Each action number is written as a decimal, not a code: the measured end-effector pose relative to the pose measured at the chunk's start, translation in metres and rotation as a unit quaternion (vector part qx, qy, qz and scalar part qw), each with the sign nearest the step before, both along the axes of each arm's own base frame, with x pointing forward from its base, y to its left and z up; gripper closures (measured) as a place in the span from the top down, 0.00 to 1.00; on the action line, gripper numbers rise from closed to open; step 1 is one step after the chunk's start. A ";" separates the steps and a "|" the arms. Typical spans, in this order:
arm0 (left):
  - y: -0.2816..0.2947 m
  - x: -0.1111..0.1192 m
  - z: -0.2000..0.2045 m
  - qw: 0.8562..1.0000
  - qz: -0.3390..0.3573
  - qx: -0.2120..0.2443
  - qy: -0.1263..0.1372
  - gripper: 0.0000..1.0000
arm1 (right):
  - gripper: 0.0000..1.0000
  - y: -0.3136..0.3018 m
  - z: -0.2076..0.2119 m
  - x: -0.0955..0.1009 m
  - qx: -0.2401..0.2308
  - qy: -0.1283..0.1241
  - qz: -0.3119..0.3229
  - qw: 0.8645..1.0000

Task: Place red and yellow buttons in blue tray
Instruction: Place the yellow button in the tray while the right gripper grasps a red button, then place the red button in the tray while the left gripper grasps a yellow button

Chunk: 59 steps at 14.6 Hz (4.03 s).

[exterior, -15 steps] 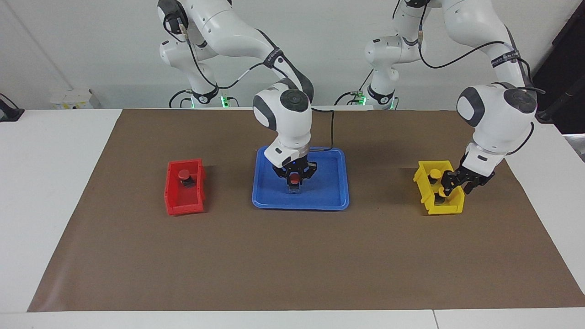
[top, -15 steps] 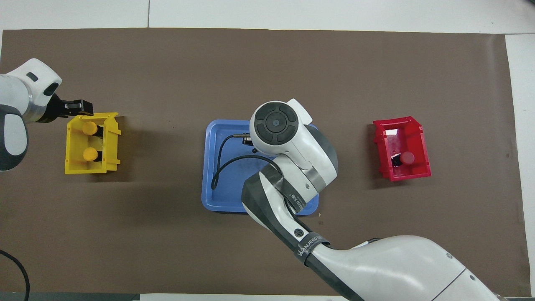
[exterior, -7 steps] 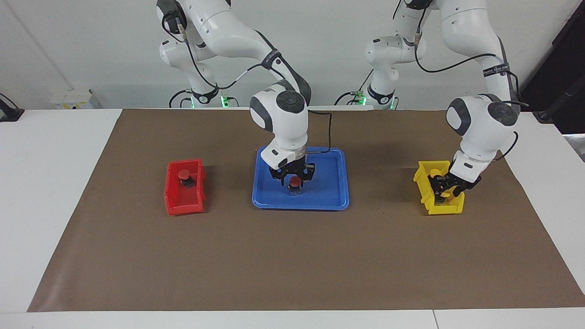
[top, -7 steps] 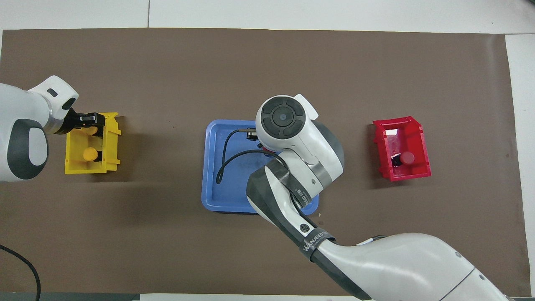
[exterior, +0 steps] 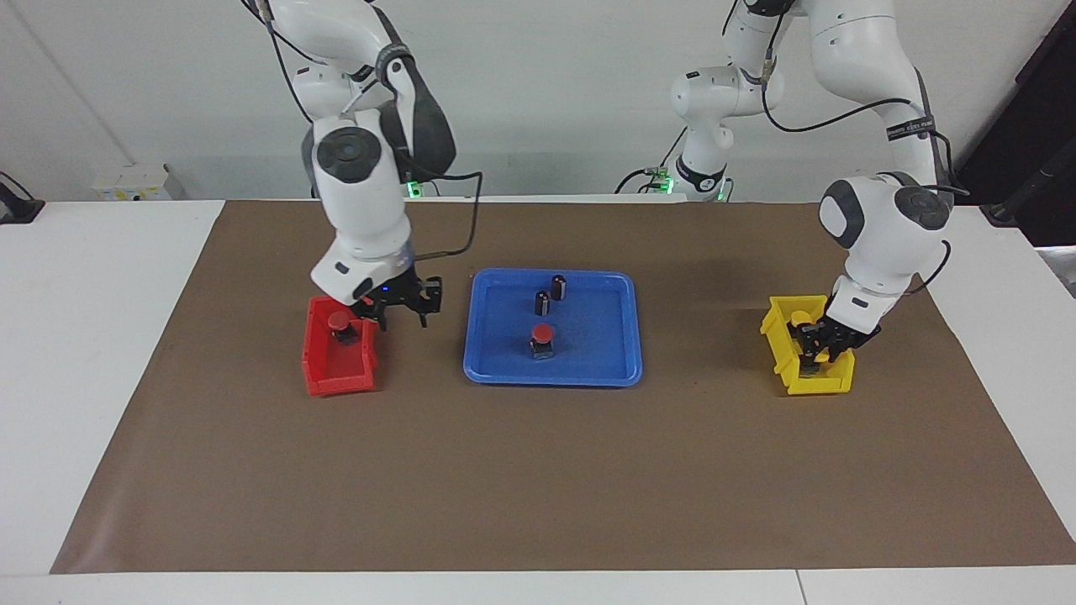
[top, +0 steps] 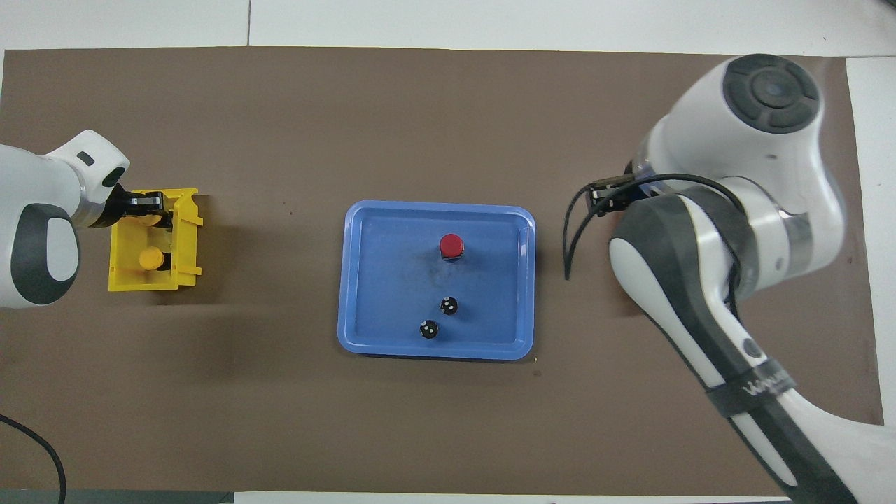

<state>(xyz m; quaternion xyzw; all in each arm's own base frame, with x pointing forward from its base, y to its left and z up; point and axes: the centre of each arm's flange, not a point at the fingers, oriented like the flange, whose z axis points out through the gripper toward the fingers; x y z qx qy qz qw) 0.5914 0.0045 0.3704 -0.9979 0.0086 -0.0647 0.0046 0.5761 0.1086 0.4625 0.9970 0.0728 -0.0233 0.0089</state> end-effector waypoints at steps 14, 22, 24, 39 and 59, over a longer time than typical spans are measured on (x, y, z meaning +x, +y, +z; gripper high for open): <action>-0.336 -0.047 0.076 0.999 -0.034 0.002 0.017 0.41 | 0.62 -0.083 -0.093 -0.055 0.012 -0.044 0.075 0.996; -0.427 -0.088 -0.013 0.998 -0.035 -0.002 0.046 0.41 | 0.58 -0.088 -0.112 -0.066 0.011 -0.045 0.071 0.996; -0.426 -0.086 -0.016 0.998 -0.032 -0.003 0.046 0.41 | 0.56 -0.088 -0.116 -0.068 0.011 -0.043 0.071 0.996; -0.266 -0.036 0.094 0.997 0.015 0.023 0.066 1.00 | 0.41 -0.030 0.018 -0.004 0.025 -0.017 0.026 0.999; -0.010 -0.044 0.016 0.995 -0.047 0.021 0.086 0.67 | 0.41 0.178 -0.109 -0.042 0.053 -0.039 -0.046 0.997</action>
